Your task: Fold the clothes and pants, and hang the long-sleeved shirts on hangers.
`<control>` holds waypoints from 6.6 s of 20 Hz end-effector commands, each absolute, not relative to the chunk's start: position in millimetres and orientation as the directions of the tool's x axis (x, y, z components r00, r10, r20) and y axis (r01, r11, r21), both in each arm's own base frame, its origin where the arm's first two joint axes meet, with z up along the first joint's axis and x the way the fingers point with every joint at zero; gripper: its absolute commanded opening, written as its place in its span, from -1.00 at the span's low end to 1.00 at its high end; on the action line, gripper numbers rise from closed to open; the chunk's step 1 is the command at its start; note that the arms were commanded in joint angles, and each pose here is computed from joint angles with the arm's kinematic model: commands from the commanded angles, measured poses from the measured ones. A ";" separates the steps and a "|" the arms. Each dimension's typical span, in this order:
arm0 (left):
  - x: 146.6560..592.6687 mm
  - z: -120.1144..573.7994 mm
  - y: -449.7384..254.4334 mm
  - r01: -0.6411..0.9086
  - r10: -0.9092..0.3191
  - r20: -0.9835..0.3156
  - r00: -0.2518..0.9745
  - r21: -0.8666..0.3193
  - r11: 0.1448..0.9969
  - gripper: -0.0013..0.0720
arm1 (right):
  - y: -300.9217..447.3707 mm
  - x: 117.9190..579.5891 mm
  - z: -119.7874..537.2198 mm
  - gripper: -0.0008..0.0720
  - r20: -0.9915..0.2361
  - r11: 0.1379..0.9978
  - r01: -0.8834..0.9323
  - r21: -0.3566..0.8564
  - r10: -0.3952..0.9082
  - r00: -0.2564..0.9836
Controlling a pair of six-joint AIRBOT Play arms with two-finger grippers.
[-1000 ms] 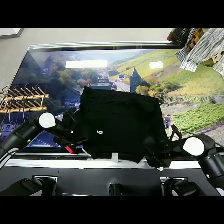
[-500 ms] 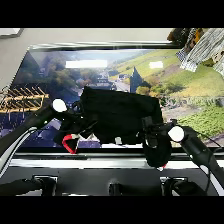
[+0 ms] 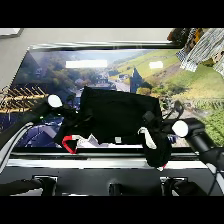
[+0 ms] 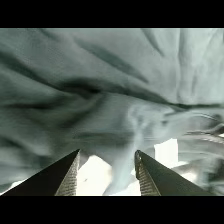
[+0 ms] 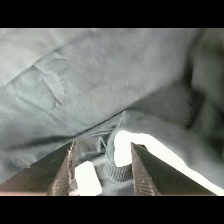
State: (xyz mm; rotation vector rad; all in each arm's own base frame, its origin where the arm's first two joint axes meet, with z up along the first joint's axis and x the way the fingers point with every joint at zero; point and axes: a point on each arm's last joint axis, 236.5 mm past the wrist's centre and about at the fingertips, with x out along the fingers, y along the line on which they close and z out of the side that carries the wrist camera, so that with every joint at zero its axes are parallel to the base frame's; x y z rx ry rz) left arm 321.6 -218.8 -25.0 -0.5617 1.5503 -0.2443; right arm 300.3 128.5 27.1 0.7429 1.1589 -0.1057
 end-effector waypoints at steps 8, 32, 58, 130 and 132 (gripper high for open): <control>316.7 24.8 -152.8 0.080 -0.230 -0.936 0.267 -0.216 0.973 0.15 | 159.1 234.8 33.3 0.31 -0.948 0.943 -0.328 -0.061 0.048 0.316; 301.8 12.2 -160.4 0.108 -0.222 -0.947 0.231 -0.202 0.973 0.15 | 162.2 283.8 -45.5 0.08 -0.858 0.857 -0.313 -0.411 -0.248 0.449; 204.6 -20.1 -269.1 0.670 -0.279 -0.914 0.295 -0.011 0.743 0.15 | 155.0 235.5 -52.6 -0.89 -0.930 0.944 -0.133 -0.302 -0.261 0.259; 300.0 -92.2 -272.1 0.337 -0.009 -0.953 0.303 0.099 0.936 -0.66 | 194.7 237.9 -33.4 -0.89 -0.960 0.992 0.093 -0.080 -0.102 0.262; 307.7 -88.5 -261.5 0.301 -0.001 -0.954 0.301 0.094 0.949 -0.88 | 194.8 237.9 -33.4 -0.89 -0.960 0.992 0.093 -0.080 -0.102 0.262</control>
